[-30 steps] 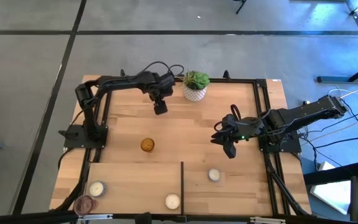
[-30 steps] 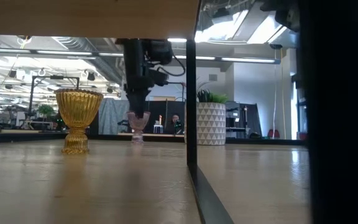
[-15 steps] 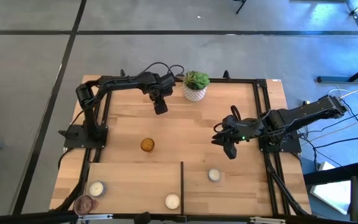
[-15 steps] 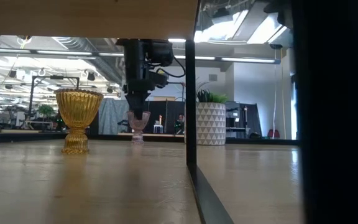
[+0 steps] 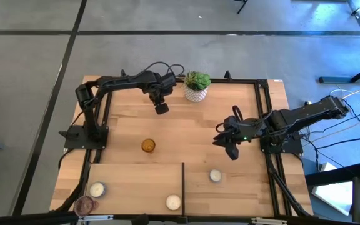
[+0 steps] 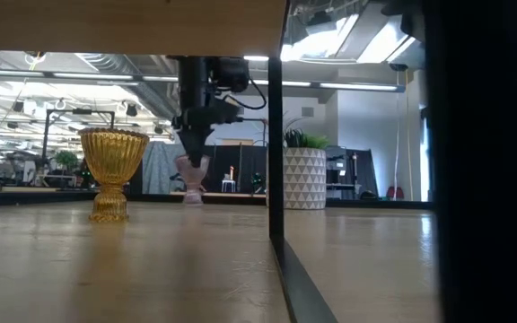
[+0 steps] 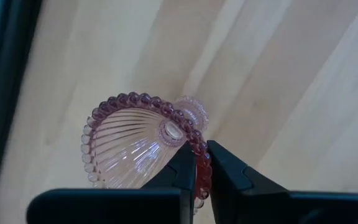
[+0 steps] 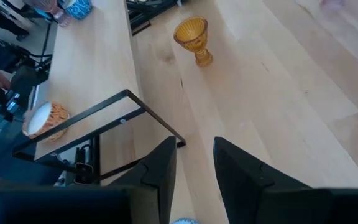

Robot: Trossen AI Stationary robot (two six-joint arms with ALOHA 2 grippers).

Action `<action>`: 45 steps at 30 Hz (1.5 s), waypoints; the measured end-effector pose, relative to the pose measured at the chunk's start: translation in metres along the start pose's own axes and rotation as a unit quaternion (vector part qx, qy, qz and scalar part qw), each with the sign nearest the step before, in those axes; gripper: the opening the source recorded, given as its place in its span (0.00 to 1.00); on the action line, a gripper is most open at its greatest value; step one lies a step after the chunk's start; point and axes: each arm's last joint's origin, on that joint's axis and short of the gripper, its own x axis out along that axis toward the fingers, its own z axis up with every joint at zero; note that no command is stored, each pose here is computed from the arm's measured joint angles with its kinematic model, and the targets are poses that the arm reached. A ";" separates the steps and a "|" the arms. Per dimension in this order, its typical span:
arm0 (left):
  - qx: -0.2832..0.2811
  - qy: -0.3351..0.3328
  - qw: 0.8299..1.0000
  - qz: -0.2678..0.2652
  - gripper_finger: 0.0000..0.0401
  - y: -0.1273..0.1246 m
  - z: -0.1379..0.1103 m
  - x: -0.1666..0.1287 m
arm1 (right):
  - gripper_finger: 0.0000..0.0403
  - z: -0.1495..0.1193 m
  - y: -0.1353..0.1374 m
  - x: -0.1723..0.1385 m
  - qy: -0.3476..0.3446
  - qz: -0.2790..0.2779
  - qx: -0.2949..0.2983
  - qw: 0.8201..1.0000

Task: Pick & Place candle stick holders
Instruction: Put the pink glass on the shelf

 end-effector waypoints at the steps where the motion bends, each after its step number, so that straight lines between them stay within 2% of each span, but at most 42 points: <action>1: 0.000 -0.006 1.000 0.002 0.04 0.000 0.002 -0.005 | 0.27 0.000 0.000 0.000 0.000 0.002 0.001 1.000; 9: -0.003 -0.029 0.999 -0.014 0.04 0.001 0.005 -0.051 | 0.27 0.002 0.002 0.000 -0.009 0.011 0.003 1.000; 16: -0.039 -0.045 0.996 -0.063 0.04 -0.021 -0.010 -0.111 | 0.27 0.002 0.003 0.000 0.000 0.029 0.003 1.000; 22: -0.100 -0.073 0.987 -0.102 0.04 -0.053 -0.043 -0.170 | 0.27 0.000 0.005 -0.002 0.013 0.050 -0.006 0.999; 27: -0.139 -0.080 0.977 -0.139 0.04 -0.083 -0.078 -0.206 | 0.27 -0.002 0.009 -0.003 0.017 0.061 -0.022 0.998; 37: -0.152 -0.008 0.975 -0.162 0.04 -0.151 -0.146 -0.231 | 0.27 0.003 0.014 -0.003 -0.010 0.084 -0.023 0.996; 45: -0.184 -0.033 0.966 -0.176 0.04 -0.187 -0.191 -0.254 | 0.27 0.007 0.020 -0.004 -0.037 0.106 0.005 0.994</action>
